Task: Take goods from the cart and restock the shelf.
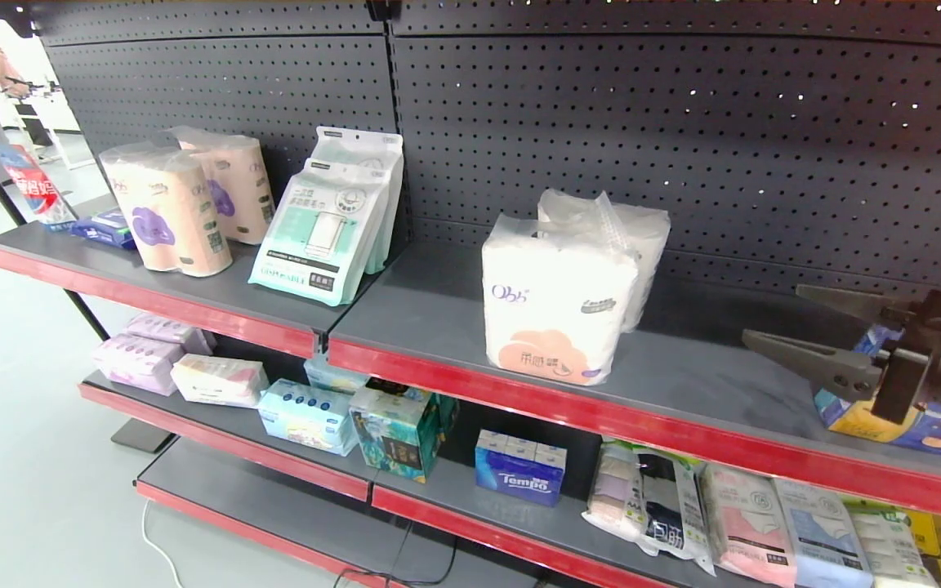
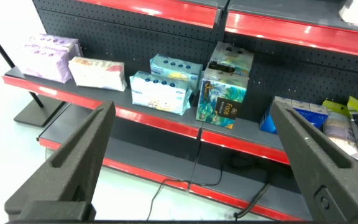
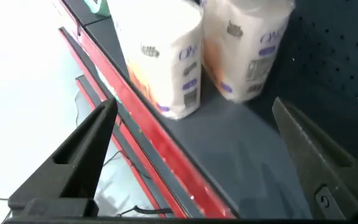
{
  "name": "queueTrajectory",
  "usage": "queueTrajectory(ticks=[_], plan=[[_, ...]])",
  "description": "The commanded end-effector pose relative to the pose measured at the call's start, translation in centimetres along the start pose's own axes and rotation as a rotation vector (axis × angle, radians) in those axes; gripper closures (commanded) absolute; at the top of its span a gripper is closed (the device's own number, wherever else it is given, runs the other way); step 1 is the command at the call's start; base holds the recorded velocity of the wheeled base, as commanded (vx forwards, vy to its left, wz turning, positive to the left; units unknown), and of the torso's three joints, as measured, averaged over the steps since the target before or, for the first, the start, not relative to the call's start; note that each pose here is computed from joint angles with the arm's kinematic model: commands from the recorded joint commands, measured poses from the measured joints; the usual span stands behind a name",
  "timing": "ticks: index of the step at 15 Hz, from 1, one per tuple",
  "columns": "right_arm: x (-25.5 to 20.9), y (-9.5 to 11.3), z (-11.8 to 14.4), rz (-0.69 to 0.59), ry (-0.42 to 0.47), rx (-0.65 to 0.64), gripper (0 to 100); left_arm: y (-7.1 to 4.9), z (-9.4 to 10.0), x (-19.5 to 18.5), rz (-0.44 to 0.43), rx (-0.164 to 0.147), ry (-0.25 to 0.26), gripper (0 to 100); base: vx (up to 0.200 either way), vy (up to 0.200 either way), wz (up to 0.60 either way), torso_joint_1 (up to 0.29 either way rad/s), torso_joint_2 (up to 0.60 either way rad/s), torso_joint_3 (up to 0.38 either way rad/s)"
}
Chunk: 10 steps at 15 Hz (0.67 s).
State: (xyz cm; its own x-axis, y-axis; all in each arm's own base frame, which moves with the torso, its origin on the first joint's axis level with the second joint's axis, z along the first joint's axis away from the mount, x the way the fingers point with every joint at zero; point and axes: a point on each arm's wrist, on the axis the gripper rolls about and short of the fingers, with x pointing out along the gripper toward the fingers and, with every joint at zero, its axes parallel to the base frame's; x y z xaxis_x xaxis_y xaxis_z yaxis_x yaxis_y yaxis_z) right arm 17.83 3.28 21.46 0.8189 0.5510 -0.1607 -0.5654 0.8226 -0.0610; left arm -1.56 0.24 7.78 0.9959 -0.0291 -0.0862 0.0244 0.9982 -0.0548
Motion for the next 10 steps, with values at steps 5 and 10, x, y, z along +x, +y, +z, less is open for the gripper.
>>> queueTrajectory(ticks=[5, 10], plan=[[-8.1, 3.2, -1.5, -0.345, 0.039, 0.016, 0, 0.0, 0.0, 0.0, 0.000, 0.000, 0.001, 0, 0.000, 0.000, 0.00, 0.000, 0.00, 0.000], [-11.6, 5.6, -5.8, -0.369, 0.007, 0.051, 0, 0.0, 0.0, 0.0, 0.000, 0.000, 0.001, 0, 0.000, 0.000, 0.00, 0.000, 0.00, 0.000]])
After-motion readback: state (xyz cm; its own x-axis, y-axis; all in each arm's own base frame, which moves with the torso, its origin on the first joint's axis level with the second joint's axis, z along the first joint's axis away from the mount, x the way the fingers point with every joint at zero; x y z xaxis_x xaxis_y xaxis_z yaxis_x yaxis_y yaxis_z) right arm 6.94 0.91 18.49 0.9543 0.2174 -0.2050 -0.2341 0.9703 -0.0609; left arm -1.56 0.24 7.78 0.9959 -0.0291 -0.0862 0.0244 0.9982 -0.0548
